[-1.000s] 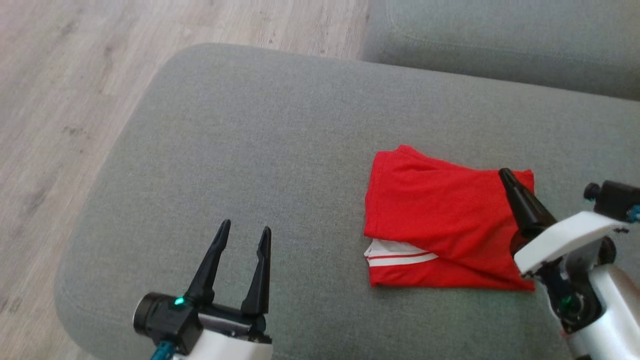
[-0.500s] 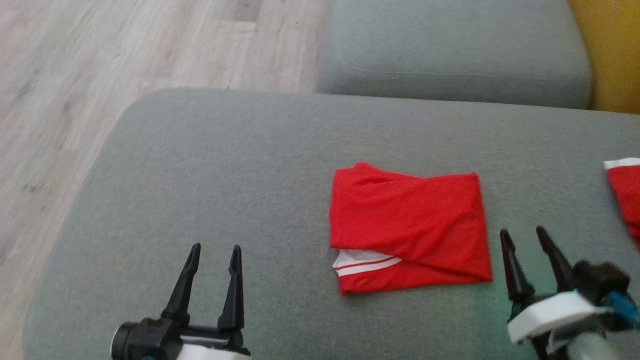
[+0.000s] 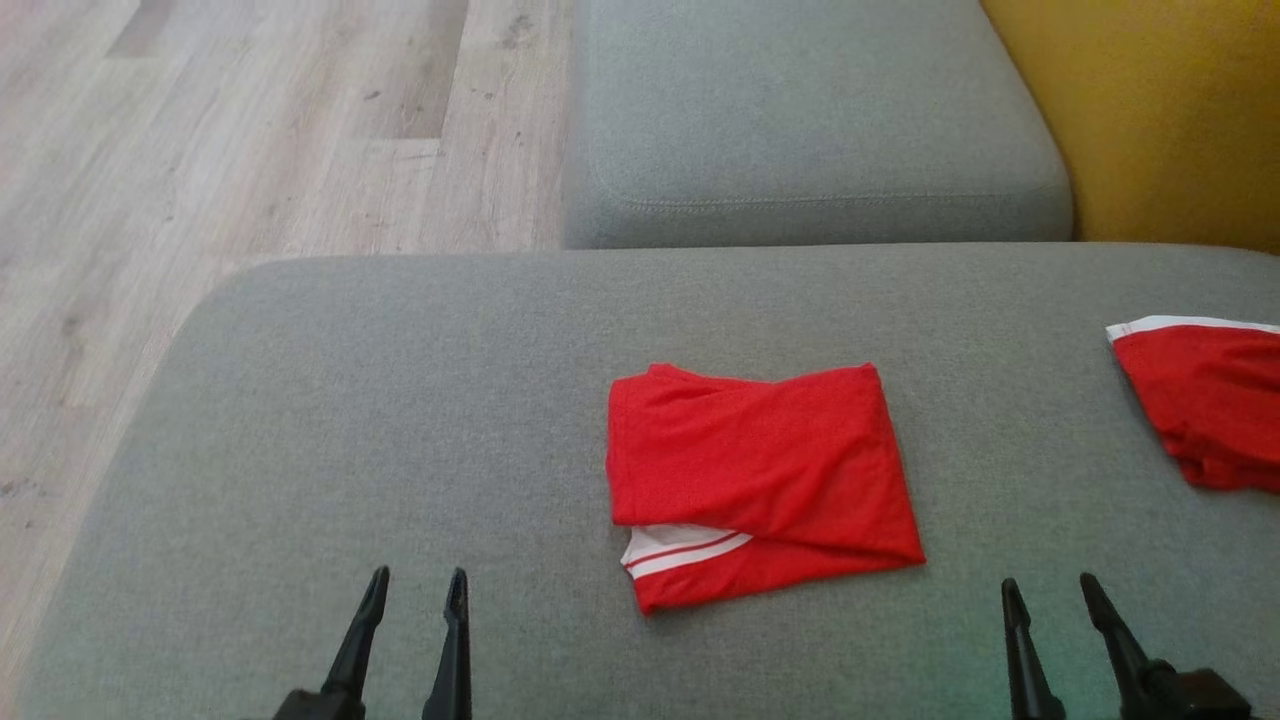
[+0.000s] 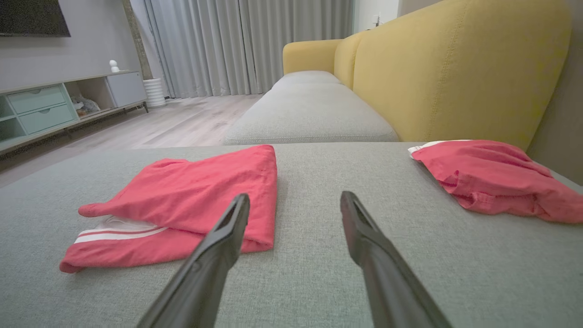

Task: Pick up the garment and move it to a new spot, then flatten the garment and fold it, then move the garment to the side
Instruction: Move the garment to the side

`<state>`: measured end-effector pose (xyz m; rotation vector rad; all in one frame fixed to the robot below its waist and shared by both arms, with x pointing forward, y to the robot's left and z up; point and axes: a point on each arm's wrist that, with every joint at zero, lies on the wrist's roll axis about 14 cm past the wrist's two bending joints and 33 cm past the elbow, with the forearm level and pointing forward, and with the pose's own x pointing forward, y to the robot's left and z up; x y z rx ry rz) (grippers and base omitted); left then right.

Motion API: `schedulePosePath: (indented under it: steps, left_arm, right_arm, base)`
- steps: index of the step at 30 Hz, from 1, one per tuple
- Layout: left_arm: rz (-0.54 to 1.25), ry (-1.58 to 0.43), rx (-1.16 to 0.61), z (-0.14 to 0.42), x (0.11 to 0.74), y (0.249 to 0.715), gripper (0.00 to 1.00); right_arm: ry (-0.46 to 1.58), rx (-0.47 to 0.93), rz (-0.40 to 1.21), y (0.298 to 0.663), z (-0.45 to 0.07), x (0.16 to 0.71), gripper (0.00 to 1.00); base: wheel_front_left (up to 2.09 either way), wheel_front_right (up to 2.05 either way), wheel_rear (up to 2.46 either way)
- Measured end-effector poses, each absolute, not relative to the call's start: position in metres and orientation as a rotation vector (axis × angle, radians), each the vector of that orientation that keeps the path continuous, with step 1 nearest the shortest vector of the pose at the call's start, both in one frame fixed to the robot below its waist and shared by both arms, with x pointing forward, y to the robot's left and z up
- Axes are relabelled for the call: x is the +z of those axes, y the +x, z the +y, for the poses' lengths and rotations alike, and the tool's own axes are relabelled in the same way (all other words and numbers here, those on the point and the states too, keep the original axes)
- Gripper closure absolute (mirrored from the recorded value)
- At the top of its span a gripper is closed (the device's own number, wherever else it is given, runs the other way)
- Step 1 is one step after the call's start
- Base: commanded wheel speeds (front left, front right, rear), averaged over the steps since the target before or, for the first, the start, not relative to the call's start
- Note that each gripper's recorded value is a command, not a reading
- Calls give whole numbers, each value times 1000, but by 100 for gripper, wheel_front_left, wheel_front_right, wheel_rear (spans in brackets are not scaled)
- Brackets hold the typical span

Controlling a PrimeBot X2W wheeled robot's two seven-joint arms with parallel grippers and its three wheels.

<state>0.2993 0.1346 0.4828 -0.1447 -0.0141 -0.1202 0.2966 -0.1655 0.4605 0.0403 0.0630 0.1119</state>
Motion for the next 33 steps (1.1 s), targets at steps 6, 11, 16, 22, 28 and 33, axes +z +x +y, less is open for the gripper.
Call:
schedulePosePath:
  steps: [6,11,16,22,28,33]
  left_arm:
    - [13,-144,-118,136,473,294,0]
    - [9,-143,-115,137,474,293,0]
    - [12,-147,-111,139,472,289,0]
    - [37,-152,-102,141,465,286,0]
    - [85,-160,-122,132,454,288,0]
    - [122,-162,-141,124,446,298,0]
  right_arm:
    - [45,104,41,294,-166,466,0]
    - [45,106,35,293,-166,468,0]
    - [47,113,55,290,-164,462,0]
    - [99,114,156,287,-160,432,0]
    - [220,109,246,320,-148,410,0]
    - [280,150,297,385,-134,420,0]
  base:
    - [0,0,0]
    - [0,0,0]
    - [0,0,0]
    - [0,0,0]
    - [0,0,0]
    - [0,0,0]
